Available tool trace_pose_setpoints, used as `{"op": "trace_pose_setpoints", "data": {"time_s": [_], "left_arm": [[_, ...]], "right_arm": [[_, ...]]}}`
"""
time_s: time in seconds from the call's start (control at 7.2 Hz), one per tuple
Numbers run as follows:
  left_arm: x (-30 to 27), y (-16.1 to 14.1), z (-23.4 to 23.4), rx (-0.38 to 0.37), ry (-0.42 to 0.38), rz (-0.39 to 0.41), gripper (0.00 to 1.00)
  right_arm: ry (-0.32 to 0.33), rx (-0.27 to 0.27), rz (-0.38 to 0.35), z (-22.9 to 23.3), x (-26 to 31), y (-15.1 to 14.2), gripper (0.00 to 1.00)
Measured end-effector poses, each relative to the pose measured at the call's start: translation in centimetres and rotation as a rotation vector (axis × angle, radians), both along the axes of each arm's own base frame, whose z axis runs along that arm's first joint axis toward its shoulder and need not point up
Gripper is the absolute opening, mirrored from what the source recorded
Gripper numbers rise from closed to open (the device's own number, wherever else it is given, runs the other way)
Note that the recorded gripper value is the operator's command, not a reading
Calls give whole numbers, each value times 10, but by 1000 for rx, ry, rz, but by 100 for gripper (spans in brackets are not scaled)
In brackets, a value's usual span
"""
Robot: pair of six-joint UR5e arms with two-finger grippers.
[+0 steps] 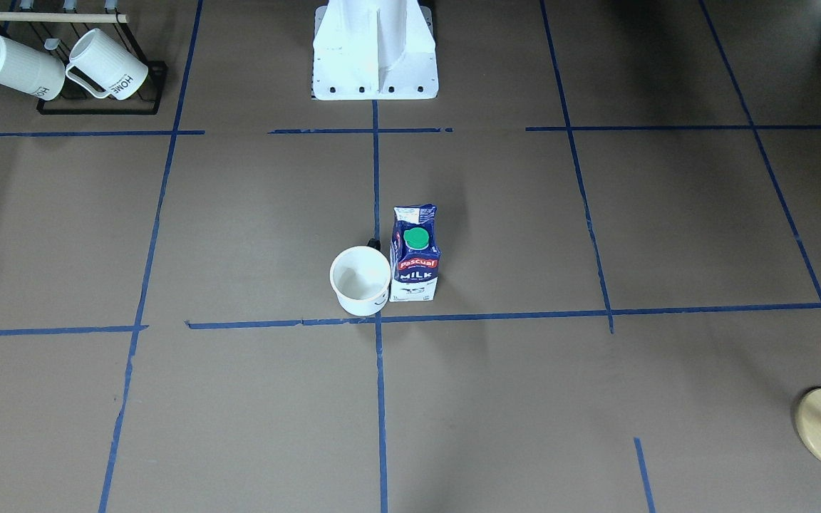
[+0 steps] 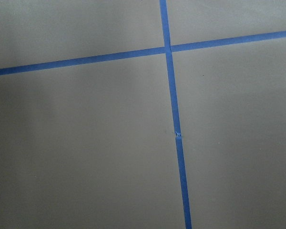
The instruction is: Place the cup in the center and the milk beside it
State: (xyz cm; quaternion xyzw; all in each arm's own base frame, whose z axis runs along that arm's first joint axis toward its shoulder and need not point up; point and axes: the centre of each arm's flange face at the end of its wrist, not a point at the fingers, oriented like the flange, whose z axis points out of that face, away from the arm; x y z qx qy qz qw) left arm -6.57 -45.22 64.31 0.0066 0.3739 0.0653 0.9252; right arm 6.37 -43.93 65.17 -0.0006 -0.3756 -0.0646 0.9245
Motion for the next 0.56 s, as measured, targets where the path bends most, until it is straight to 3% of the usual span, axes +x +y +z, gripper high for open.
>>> {"op": "trace_pose_setpoints", "data": {"time_s": [0.56], "left_arm": [[0, 0, 0, -1, 0, 1, 100]], "right_arm": [[-1, 4, -1, -2, 0, 0, 100]]}}
